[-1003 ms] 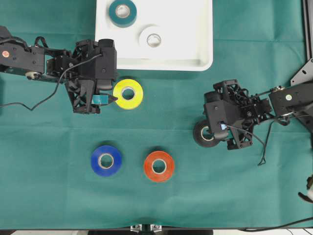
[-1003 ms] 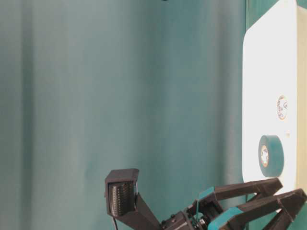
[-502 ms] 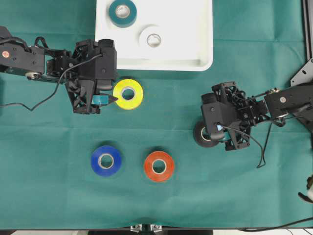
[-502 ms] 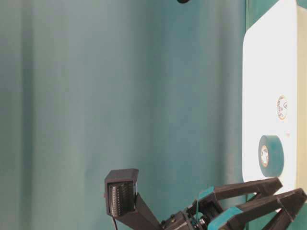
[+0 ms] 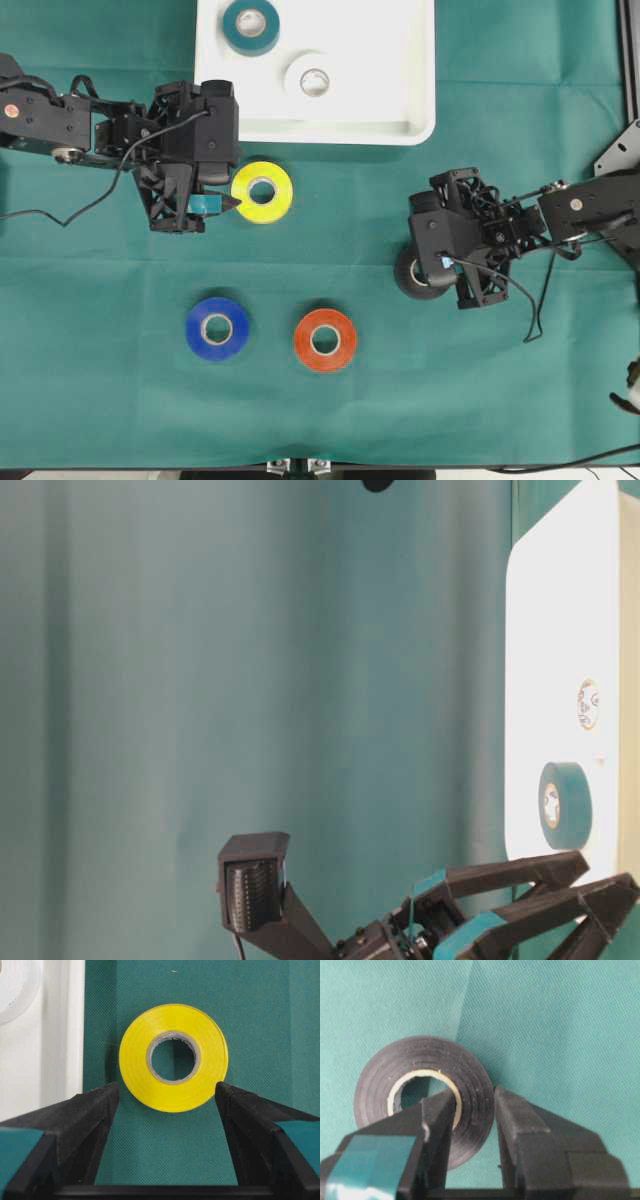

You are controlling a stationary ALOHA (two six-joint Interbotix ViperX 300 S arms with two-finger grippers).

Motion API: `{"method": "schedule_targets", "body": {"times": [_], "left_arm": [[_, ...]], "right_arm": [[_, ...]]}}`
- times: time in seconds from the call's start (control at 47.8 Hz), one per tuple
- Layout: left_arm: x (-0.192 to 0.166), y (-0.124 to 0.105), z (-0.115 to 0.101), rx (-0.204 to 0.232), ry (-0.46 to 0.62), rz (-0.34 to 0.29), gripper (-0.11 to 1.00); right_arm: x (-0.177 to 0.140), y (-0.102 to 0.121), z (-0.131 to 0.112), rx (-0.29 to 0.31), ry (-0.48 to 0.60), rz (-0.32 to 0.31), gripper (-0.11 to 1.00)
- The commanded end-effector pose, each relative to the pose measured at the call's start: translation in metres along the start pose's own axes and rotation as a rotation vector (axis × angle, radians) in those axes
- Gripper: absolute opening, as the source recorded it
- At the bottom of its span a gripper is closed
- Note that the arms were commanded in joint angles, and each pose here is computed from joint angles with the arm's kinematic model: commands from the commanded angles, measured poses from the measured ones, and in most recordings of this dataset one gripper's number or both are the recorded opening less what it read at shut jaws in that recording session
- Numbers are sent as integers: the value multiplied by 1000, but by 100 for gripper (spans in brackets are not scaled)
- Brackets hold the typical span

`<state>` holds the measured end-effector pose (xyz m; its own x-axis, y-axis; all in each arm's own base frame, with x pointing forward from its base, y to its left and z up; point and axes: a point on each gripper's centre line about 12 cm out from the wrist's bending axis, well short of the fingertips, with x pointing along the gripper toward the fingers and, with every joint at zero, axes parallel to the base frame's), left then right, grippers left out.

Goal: Put the tape alternately from left to right into the white case.
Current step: 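Move the right gripper down into the black tape roll's hole, then grip the black roll and carry it into the tray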

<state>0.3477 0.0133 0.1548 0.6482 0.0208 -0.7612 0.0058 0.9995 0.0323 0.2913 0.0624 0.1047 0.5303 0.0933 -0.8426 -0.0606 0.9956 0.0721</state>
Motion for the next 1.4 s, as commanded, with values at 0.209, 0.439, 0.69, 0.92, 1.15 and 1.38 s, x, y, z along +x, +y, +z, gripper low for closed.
{"method": "schedule_targets", "body": {"times": [0.209, 0.439, 0.69, 0.92, 1.15, 1.38], "left_arm": [[-4, -1, 0, 1, -12, -1, 92], [-4, -1, 0, 1, -14, -1, 92], [-4, -1, 0, 2, -14, -1, 92], [-4, -1, 0, 2, -14, -1, 92], [-4, -3, 0, 4, -14, -4, 92], [-4, -3, 0, 4, -14, -4, 92]], "right_arm": [[-13, 5, 25, 1, -73, 12, 23], [-40, 5, 47, 2, -140, 9, 23], [-47, -6, 54, -4, -168, -20, 23], [-49, -30, 57, 29, -175, -72, 23], [-51, -59, 60, 55, -183, -139, 23], [-55, -82, 64, 73, -200, -192, 23]]}}
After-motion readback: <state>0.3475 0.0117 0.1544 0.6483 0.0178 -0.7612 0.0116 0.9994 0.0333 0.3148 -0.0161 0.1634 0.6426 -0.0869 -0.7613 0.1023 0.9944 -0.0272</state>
